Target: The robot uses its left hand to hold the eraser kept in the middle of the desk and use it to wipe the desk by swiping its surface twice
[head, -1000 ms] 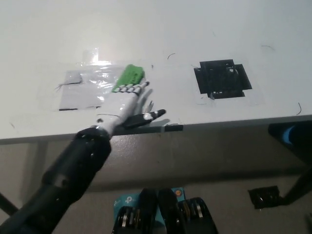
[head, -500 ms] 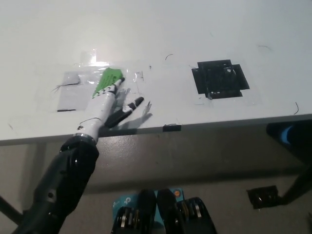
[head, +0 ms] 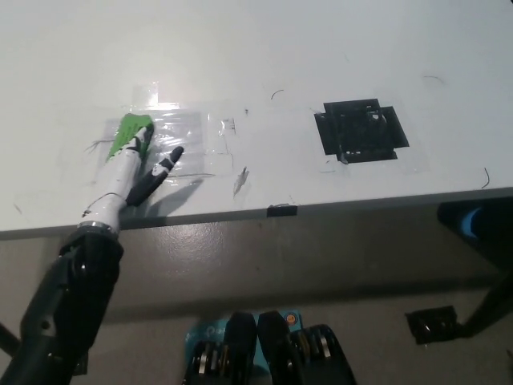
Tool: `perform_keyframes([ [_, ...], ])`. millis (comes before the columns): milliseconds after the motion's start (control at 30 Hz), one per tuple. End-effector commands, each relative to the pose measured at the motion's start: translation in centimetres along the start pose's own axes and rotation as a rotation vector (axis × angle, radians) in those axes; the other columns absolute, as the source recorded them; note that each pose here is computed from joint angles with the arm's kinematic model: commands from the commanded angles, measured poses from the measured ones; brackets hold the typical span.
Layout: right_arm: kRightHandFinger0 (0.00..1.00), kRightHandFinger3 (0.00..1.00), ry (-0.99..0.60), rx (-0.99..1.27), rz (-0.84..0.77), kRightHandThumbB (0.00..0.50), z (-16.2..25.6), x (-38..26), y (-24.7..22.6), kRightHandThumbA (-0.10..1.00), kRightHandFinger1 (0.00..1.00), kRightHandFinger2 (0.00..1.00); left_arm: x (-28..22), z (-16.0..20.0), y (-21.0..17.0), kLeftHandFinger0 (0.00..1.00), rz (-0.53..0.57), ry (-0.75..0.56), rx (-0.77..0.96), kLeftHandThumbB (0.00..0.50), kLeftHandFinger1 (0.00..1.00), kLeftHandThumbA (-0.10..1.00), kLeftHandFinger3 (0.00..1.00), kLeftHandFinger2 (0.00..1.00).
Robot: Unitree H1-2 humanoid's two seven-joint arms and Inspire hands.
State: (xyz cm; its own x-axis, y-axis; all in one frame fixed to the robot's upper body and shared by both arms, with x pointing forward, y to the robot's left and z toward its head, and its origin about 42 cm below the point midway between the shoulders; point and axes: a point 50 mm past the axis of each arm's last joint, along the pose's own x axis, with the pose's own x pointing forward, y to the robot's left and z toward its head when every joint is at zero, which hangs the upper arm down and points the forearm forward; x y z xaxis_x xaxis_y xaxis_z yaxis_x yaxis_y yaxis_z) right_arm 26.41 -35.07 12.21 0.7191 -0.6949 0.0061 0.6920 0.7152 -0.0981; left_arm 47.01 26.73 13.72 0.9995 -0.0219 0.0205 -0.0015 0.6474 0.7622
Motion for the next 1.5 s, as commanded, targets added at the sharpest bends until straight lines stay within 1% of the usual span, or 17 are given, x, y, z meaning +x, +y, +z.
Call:
perform_keyframes([
  [0,1.0,0.92,-0.105,0.057,-0.024,0.007,1.3,0.5,-0.7,1.0,0.91,0.91,-9.9,-13.0,-5.8,1.0,-0.358,0.504,0.011,0.5,1.0,1.0,1.0,1.0],
  [233,1.0,0.93,-0.105,0.062,-0.017,0.0,1.2,0.2,-0.7,1.0,0.93,0.92,-10.0,-12.8,-6.3,1.0,-0.355,0.501,-0.062,0.5,1.0,1.0,1.0,1.0],
  [333,0.99,0.91,-0.099,0.048,-0.017,0.006,1.1,0.1,-0.9,1.0,0.91,0.9,-9.2,-11.2,-6.4,1.0,-0.36,0.427,-0.076,0.5,1.0,1.0,1.0,1.0],
  [400,0.99,0.91,-0.099,0.047,-0.015,0.006,1.0,-0.1,-0.9,1.0,0.91,0.91,-8.7,-10.0,-6.2,1.0,-0.345,0.36,-0.071,0.425,1.0,1.0,1.0,1.0],
  [567,1.0,0.95,-0.093,0.036,-0.012,0.0,1.0,-0.2,-1.1,1.0,0.94,0.93,-6.6,-6.3,-4.8,1.0,-0.255,0.233,-0.137,0.428,1.0,1.0,1.0,1.0],
  [600,1.0,0.95,-0.085,0.046,-0.017,0.0,0.9,-0.3,-1.1,1.0,0.95,0.94,-4.9,-3.4,-3.0,1.0,-0.191,0.129,-0.194,0.375,1.0,1.0,1.0,1.0],
  [633,1.0,0.95,-0.084,0.045,-0.018,0.0,0.9,-0.4,-1.1,1.0,0.95,0.94,-4.1,-2.0,-2.1,1.0,-0.172,0.093,-0.235,0.415,1.0,1.0,1.0,1.0],
  [767,1.0,0.95,-0.084,0.044,-0.013,0.0,0.7,-0.4,-1.2,1.0,0.94,0.94,-1.2,4.4,2.8,1.0,-0.053,-0.097,-0.336,0.377,1.0,1.0,1.0,1.0],
  [800,1.0,0.95,-0.081,0.044,-0.009,0.0,0.7,-0.5,-1.3,1.0,0.95,0.94,-0.3,6.0,4.5,1.0,-0.018,-0.167,-0.339,0.322,1.0,1.0,1.0,1.0],
  [900,1.0,0.94,-0.084,0.034,-0.01,0.001,0.8,-0.5,-1.5,1.0,0.93,0.92,1.7,8.9,8.1,1.0,0.104,-0.29,-0.343,0.416,1.0,1.0,1.0,1.0],
  [967,1.0,0.94,-0.09,0.025,-0.007,0.0,0.8,-0.5,-1.5,1.0,0.93,0.92,2.0,10.4,10.0,1.0,0.154,-0.35,-0.329,0.411,1.0,1.0,1.0,1.0],
  [1000,0.99,0.92,-0.094,0.027,-0.006,0.004,0.8,-0.5,-1.5,1.0,0.91,0.91,2.1,11.2,11.2,1.0,0.185,-0.373,-0.346,0.451,1.0,1.0,1.0,1.0],
  [1167,0.98,0.93,-0.084,0.027,0.001,0.007,0.6,-0.5,-1.6,1.0,0.91,0.89,1.8,13.2,14.4,1.0,0.234,-0.465,-0.376,0.5,1.0,1.0,1.0,1.0],
  [1333,1.0,0.94,-0.08,0.029,0.011,0.0,0.8,-0.7,-1.6,1.0,0.93,0.91,-0.8,13.4,13.7,1.0,0.253,-0.509,-0.411,0.448,1.0,1.0,1.0,1.0],
  [1400,1.0,0.94,-0.078,0.03,0.009,0.0,0.8,-0.7,-1.6,1.0,0.93,0.91,-3.1,13.0,12.3,1.0,0.231,-0.515,-0.445,0.482,1.0,1.0,1.0,1.0],
  [1433,0.99,0.93,-0.086,0.032,0.004,0.0,1.0,-0.6,-1.5,1.0,0.91,0.9,-4.1,12.9,11.7,1.0,0.236,-0.537,-0.44,0.463,1.0,1.0,1.0,1.0],
  [1467,1.0,0.93,-0.079,0.03,0.008,0.0,1.1,-0.6,-1.5,1.0,0.92,0.91,-6.7,12.1,10.1,1.0,0.23,-0.519,-0.478,0.498,1.0,1.0,1.0,1.0],
])
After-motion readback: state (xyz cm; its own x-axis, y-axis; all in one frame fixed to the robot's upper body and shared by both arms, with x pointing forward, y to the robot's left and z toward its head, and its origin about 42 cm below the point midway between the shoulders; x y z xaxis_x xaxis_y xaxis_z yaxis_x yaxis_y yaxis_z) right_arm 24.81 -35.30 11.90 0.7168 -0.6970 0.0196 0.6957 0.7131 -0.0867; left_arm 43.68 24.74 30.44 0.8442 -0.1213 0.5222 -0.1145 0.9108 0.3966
